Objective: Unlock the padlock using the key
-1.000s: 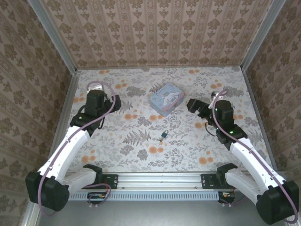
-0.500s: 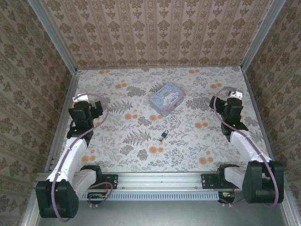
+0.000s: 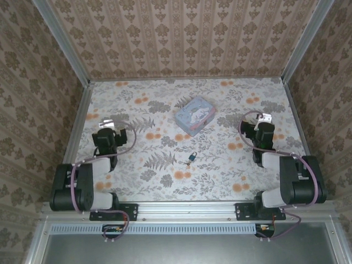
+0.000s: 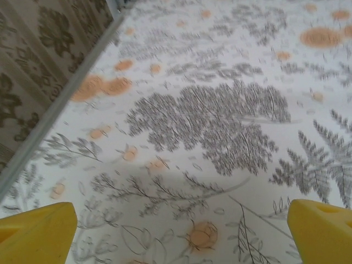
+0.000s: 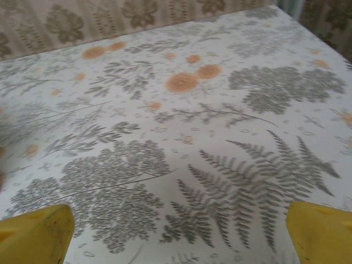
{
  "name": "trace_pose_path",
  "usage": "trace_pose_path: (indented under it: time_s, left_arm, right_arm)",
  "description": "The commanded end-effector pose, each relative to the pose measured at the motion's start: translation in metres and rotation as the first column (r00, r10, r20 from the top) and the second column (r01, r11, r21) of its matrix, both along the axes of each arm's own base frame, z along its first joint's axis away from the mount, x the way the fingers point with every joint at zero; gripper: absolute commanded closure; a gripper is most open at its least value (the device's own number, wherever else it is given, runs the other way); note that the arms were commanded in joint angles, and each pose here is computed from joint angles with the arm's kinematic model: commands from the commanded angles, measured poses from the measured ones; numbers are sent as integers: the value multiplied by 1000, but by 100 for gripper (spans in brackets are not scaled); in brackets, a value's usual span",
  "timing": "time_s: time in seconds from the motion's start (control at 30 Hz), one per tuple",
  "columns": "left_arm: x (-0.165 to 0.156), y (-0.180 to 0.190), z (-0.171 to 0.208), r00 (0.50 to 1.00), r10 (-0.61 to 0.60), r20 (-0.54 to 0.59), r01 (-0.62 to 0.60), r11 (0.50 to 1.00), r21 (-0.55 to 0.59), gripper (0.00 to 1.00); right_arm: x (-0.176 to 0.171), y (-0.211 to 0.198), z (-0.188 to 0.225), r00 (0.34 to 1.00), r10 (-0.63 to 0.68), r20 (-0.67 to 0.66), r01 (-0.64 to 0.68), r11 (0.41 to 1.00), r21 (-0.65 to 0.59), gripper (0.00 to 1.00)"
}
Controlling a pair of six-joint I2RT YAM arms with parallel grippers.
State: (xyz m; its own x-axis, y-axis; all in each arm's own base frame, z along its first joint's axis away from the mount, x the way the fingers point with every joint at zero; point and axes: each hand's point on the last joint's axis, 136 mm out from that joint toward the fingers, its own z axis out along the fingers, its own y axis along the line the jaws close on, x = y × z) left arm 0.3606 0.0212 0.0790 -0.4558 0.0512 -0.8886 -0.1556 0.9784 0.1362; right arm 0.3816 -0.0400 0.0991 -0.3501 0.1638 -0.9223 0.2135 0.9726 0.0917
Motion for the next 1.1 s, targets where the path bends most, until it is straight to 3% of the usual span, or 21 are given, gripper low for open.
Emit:
trace_pose_path:
  time_s: [0.0,0.07,0.23,0.57,1.07]
  left_arm:
    - [23,-10,31,983,-55,176,49,998,36,0]
    - [26,-13,23,983,-74,169,69,997,38,0]
    - [37,-20,18,985,-129,118,127,992,25,0]
    - [39,-18,15,984,-151,98,153,988,-21,0]
    - [38,-19,16,983,-152,104,155,988,-19,0]
  right_arm:
    - [6,26,5,984,154,94,-150,988,-41,0]
    - [4,29,7,975,168,145,-163,985,-50,1]
    - [15,40,1,969,238,63,-236,971,-38,1]
    - [15,28,1,990,129,48,-126,989,-74,0]
    - [18,36,-1,985,173,25,-171,982,-82,0]
